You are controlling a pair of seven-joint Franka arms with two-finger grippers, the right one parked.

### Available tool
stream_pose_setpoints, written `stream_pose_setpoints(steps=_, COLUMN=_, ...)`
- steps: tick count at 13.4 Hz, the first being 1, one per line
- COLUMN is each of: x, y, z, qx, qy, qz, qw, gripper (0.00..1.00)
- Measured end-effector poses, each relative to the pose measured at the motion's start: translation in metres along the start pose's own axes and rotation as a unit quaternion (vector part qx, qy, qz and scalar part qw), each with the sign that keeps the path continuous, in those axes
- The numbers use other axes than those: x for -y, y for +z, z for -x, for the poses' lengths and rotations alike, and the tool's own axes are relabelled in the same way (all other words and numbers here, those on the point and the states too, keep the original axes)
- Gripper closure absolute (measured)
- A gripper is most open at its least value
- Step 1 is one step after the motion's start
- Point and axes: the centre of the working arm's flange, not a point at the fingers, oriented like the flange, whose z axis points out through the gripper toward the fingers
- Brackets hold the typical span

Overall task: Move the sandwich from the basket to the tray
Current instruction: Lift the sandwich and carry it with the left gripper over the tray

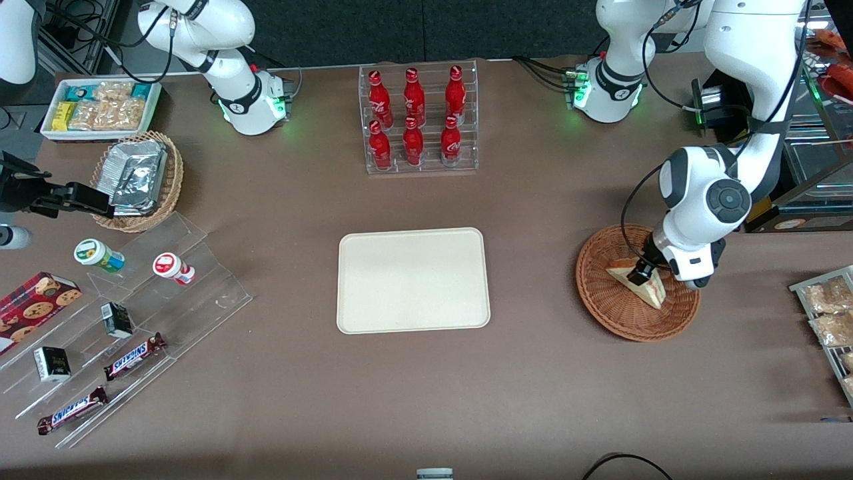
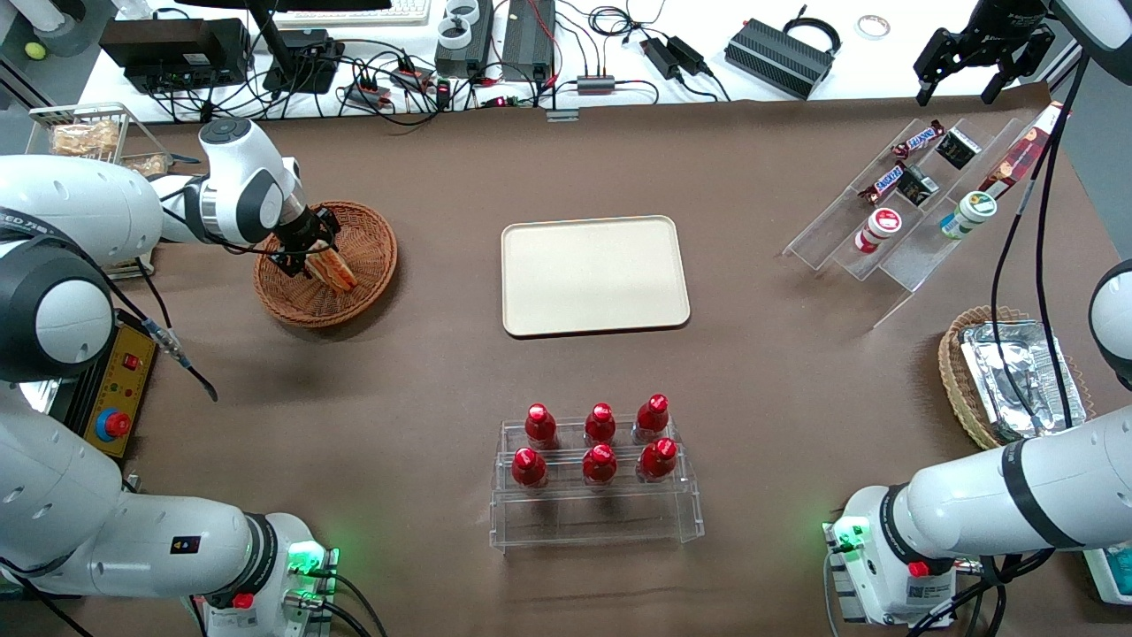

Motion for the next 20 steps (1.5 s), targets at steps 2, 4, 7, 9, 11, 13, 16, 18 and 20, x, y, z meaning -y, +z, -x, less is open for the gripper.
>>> stream_pose_setpoints(steps=2, x=0.000, y=0.000, z=0.001, qx=0.000, qy=-0.001, qz=0.000, qw=1.0000, gripper=0.52)
stream_pose_setpoints(steps=4, x=-0.001, y=-0.002, z=0.000, qx=-0.001, qy=-0.001, qz=0.002, qw=1.0000, gripper=0.68)
stream_pose_setpoints(steps=7, x=-0.012, y=-0.021, z=0.006, qx=0.005, qy=0.009, qz=-0.010, qw=0.9999, gripper=0.82)
stream_pose_setpoints(steps=9, x=-0.032, y=-0.057, z=0.027, qx=0.008, qy=0.041, qz=-0.035, qw=0.9985, gripper=0.82)
stream_pose_setpoints(steps=11, x=-0.049, y=-0.104, z=0.057, qx=0.000, qy=0.081, qz=-0.060, qw=0.9949, gripper=0.82)
stream_pose_setpoints(steps=13, x=-0.072, y=-0.147, z=0.103, qx=-0.009, qy=0.126, qz=-0.064, qw=0.9899, gripper=0.82)
stream_pose_setpoints(steps=16, x=-0.110, y=-0.176, z=0.193, qx=-0.024, qy=0.201, qz=-0.043, qw=0.9784, gripper=0.85)
stream_pose_setpoints(steps=18, x=-0.138, y=-0.173, z=0.253, qx=-0.030, qy=0.242, qz=-0.032, qw=0.9694, gripper=0.85)
stream_pose_setpoints(steps=20, x=-0.169, y=-0.147, z=0.311, qx=-0.031, qy=0.276, qz=-0.035, qw=0.9601, gripper=0.85)
